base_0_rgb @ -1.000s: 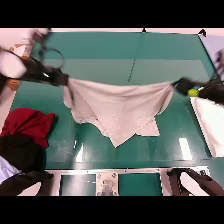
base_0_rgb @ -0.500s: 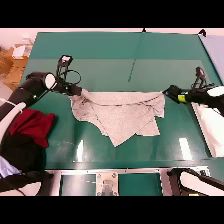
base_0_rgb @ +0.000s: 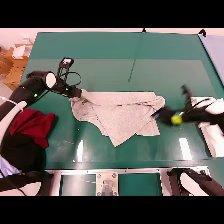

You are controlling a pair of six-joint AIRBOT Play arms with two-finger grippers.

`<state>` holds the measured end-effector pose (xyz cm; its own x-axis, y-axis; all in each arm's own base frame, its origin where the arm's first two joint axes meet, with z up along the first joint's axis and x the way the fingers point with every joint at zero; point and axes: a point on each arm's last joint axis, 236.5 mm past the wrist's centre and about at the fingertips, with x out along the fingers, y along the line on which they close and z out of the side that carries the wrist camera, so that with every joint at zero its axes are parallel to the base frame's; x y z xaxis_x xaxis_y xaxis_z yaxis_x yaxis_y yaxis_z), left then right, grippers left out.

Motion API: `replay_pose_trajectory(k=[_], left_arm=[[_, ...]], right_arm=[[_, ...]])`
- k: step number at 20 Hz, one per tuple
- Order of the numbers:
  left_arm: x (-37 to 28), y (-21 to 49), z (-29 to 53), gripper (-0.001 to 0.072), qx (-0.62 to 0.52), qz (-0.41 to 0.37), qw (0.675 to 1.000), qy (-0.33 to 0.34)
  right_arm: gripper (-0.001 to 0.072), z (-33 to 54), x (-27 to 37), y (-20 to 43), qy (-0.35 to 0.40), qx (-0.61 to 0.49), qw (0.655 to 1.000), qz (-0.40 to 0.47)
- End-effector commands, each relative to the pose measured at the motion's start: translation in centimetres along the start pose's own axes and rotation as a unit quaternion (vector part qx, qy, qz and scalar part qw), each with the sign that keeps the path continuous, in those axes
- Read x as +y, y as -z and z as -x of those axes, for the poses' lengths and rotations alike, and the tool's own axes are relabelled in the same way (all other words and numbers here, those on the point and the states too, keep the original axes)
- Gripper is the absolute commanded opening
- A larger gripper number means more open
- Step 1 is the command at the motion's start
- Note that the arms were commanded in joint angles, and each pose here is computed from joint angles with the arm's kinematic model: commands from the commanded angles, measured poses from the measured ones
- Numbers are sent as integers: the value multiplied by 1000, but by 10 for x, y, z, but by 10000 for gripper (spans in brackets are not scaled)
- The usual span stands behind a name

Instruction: Fold the shirts.

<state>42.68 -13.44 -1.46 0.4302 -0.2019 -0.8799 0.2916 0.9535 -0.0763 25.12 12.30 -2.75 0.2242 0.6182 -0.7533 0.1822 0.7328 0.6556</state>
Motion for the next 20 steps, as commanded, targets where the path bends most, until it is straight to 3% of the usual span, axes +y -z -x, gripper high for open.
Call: replay_pose_trajectory(k=[1, 8, 10, 14, 15, 17, 18, 20], left_arm=[[0, 4, 0, 26, 8, -3, 1000, 1], [-1, 4, 0, 26, 9, -6, 1000, 2], [0, 4, 0, 26, 10, -7, 1000, 1], [-1, 8, 0, 26, 17, -8, 1000, 2], [-1, 10, 0, 26, 21, -12, 1000, 2], [-1, 12, 0, 26, 26, -20, 999, 3], [-1, 13, 0, 26, 29, -20, 999, 3], [-1, 16, 1, 26, 35, -22, 999, 2]], right_arm=[[423, -59, 10, 83, -41, 44, 997, -53], [421, -121, 32, 117, -21, 64, 997, -33], [358, -132, 39, 113, -14, 75, 997, -26], [354, -146, 49, 112, -10, 90, 996, -10], [325, -148, 52, 113, -10, 92, 996, -6], [163, -148, 55, 113, -12, 91, 996, -2], [47, -148, 56, 112, -15, 91, 996, 7], [16, -146, 68, 110, -28, 93, 995, 34]])
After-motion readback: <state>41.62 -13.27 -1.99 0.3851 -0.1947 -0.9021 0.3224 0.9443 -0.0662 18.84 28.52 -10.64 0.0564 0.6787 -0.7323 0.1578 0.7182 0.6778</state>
